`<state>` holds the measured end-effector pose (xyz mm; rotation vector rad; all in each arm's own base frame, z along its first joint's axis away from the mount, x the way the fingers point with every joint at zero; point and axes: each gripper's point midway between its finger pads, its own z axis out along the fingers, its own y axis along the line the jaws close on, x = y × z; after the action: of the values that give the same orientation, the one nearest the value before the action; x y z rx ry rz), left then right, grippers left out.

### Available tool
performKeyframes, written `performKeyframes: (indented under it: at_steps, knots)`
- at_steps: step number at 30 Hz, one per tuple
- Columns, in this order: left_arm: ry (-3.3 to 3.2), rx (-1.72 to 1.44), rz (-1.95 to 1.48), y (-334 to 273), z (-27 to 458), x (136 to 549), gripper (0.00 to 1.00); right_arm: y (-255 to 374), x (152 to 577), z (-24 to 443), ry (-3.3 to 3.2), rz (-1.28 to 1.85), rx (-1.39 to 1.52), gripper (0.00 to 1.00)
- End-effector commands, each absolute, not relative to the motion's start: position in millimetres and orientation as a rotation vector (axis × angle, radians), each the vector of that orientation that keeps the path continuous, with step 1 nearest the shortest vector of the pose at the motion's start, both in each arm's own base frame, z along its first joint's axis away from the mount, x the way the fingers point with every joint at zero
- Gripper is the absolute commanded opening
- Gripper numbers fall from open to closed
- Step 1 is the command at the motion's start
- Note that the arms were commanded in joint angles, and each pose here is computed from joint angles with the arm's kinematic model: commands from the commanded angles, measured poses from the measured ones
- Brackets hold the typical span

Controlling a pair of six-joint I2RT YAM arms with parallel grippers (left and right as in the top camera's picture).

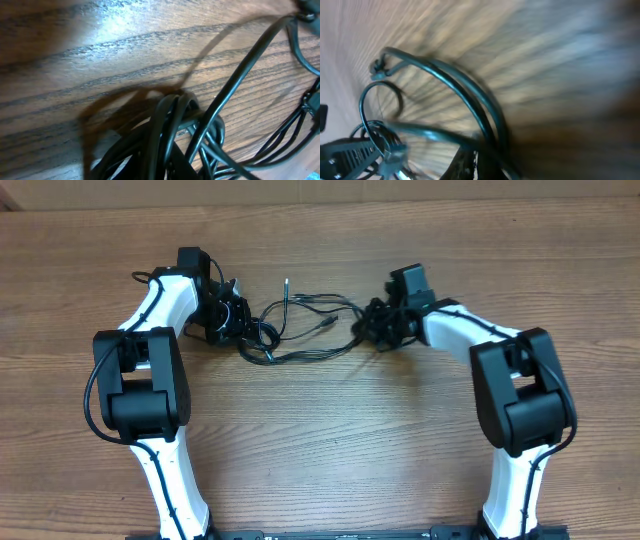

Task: Untangle cables

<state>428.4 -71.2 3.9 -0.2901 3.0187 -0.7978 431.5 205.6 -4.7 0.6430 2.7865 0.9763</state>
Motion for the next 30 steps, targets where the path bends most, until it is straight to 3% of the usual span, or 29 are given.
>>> performKeyframes:
  at_steps: [1,23,30]
  knots:
    - [3.041,-0.280,-0.814,-71.1,-6.9,423.4,0.12,143.5,416.8,-40.1,2.852,0.757,0.914,0.04]
    - [3.041,-0.280,-0.814,-71.2,-6.9,423.4,0.13,10.0,345.6,-47.1,2.941,0.609,1.556,0.04]
    - [3.041,-0.280,-0.814,-71.2,-6.9,423.5,0.13,8.0,337.9,-42.0,3.007,0.677,1.438,0.04]
